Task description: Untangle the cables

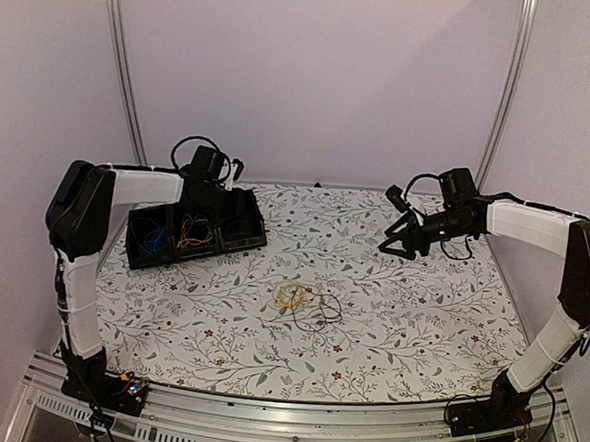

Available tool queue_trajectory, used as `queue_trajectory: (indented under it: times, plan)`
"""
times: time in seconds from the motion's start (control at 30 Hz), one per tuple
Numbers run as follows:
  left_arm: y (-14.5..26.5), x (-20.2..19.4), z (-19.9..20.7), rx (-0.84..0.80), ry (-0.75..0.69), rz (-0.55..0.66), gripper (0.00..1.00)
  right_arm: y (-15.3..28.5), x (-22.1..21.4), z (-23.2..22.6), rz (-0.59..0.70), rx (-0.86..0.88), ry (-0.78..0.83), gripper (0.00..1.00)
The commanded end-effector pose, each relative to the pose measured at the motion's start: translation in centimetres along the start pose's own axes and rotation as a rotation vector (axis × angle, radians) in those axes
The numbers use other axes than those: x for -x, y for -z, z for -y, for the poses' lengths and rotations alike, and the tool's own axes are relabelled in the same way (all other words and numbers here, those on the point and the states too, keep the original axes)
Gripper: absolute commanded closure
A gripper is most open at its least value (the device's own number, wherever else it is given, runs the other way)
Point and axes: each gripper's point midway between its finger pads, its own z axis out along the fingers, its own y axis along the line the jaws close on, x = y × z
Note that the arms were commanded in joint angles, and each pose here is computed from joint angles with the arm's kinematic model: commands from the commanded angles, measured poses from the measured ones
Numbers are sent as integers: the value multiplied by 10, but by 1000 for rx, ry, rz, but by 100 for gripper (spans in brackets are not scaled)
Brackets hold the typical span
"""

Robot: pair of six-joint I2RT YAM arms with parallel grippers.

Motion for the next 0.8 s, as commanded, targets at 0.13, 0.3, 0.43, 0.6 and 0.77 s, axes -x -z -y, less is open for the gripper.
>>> queue_trajectory:
  times: [0.13,0.3,0.43,0.6,0.77]
  plan:
    - [-18,-15,-5,-9,27,-90,100,-2,4,-3,-4,35,-1,37]
    - [-25,-1,13,-87,1,-81,100,-2,3,-3,-7,39,-3,37]
    - [-18,15,35,-168,-31,-31,100,-3,3,-2,-12,40,-5,37]
    - [-14,24,20,-110,-31,33,100,-3,2,-2,-16,40,-5,37]
    - [-19,10,-1,-65,15,0,100,-3,2,-3,-17,42,-5,37]
